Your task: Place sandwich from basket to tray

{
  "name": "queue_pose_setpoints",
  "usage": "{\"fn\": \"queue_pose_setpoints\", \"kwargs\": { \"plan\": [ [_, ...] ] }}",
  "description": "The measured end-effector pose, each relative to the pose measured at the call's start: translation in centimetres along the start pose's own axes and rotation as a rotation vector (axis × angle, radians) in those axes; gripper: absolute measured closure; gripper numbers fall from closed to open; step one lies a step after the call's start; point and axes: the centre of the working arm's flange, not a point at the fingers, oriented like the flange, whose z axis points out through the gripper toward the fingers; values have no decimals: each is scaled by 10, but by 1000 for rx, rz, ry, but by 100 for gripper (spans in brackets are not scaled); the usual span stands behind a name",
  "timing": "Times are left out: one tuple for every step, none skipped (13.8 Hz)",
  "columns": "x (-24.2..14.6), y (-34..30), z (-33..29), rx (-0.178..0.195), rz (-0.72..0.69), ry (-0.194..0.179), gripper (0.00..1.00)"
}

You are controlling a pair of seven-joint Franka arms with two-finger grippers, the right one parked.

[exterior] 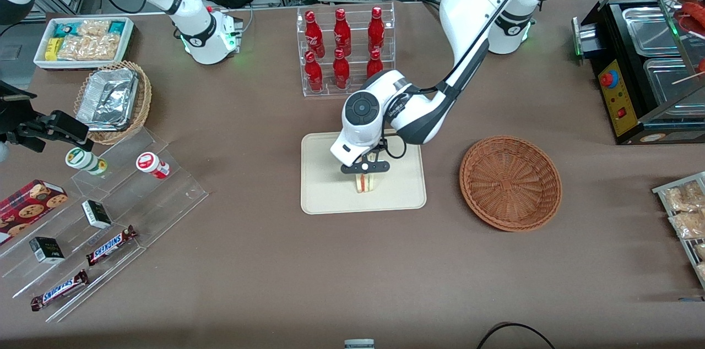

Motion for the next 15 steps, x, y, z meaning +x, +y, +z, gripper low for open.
{"fn": "queue_pose_setpoints", "kwargs": {
  "plan": [
    [0,0,0,-1,-16,1,69],
    [0,1,-2,-2,-36,3,58],
    [0,1,-8,-1,-53,5,47],
    [0,1,-18,8,-61,3,38],
    [-2,-1,-33,21,-77,2,27],
    [-5,-3,-53,33,-110,5,18],
    [-9,-7,-75,43,-149,12,7],
    [-12,-13,-98,48,-182,24,0],
    [-12,-20,-121,45,-208,42,0],
    [-7,-31,-141,36,-234,62,0],
    [1,-44,-158,24,-259,81,0],
    [10,-60,-174,19,-289,95,0],
    [18,-79,-188,31,-321,96,0],
    [24,-102,-202,53,-356,88,0],
    [30,-125,-218,72,-393,83,0]
  ]
}}
